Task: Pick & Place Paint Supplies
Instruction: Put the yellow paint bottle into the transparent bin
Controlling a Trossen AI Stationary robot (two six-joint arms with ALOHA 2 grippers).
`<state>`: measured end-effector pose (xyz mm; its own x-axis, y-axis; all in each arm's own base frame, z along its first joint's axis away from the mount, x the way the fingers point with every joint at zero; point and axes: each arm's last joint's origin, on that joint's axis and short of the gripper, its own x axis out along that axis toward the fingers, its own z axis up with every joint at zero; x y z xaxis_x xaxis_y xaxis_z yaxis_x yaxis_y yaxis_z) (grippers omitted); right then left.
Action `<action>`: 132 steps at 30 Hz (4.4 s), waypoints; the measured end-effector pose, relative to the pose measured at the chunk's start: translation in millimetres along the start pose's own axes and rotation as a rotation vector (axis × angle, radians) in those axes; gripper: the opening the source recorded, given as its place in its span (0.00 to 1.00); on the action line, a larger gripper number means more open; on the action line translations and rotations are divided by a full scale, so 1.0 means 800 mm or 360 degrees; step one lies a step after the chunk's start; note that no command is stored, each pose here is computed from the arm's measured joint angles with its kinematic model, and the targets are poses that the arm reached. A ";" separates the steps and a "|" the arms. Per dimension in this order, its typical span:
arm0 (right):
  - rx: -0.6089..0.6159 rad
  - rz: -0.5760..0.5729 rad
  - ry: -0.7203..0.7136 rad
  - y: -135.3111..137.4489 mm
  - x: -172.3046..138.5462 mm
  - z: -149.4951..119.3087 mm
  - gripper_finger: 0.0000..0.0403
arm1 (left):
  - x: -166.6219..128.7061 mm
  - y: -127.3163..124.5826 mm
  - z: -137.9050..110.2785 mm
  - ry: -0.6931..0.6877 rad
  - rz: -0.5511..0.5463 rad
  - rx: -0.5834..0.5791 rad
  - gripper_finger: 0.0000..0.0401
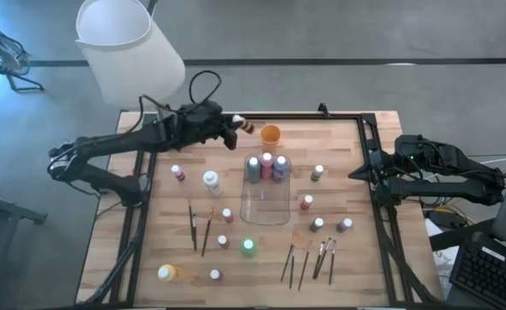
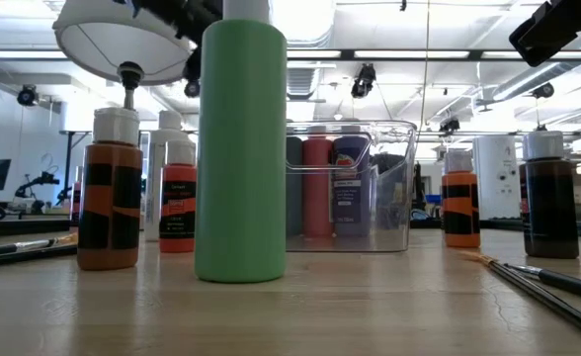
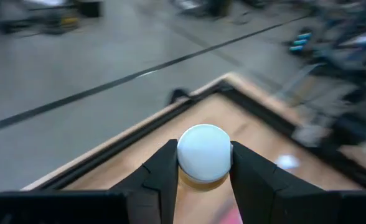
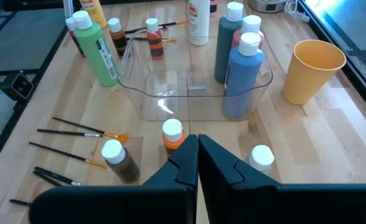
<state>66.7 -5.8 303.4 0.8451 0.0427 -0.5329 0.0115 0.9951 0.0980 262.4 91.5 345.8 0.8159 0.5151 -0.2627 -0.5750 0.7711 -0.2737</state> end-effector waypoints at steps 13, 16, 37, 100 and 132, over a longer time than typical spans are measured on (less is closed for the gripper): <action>-0.0001 0.0000 -0.0001 0.000 0.000 0.000 0.02 | -0.017 -0.062 -0.003 -0.0032 -0.0769 0.0130 0.31; 0.0000 0.0000 0.0000 0.000 0.000 0.000 0.02 | -0.021 -0.071 -0.007 -0.0026 -0.0817 0.0176 0.31; -0.0001 0.0000 -0.0001 0.000 0.000 0.000 0.02 | 0.027 -0.103 -0.067 0.0323 -0.0822 0.0379 0.31; -0.0001 0.0000 -0.0003 0.000 0.000 0.000 0.02 | 0.091 -0.149 -0.099 0.0582 -0.0045 0.0751 0.31; -0.0001 0.0000 -0.0006 0.000 0.000 0.000 0.02 | 0.077 -0.203 -0.150 0.0460 0.0129 0.0317 0.31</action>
<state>66.8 -5.9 303.7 0.8469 0.0424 -0.5300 0.0111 0.9952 0.0973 398.2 -46.8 263.2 0.7007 0.4722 -0.5348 -0.5904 0.8046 -0.0631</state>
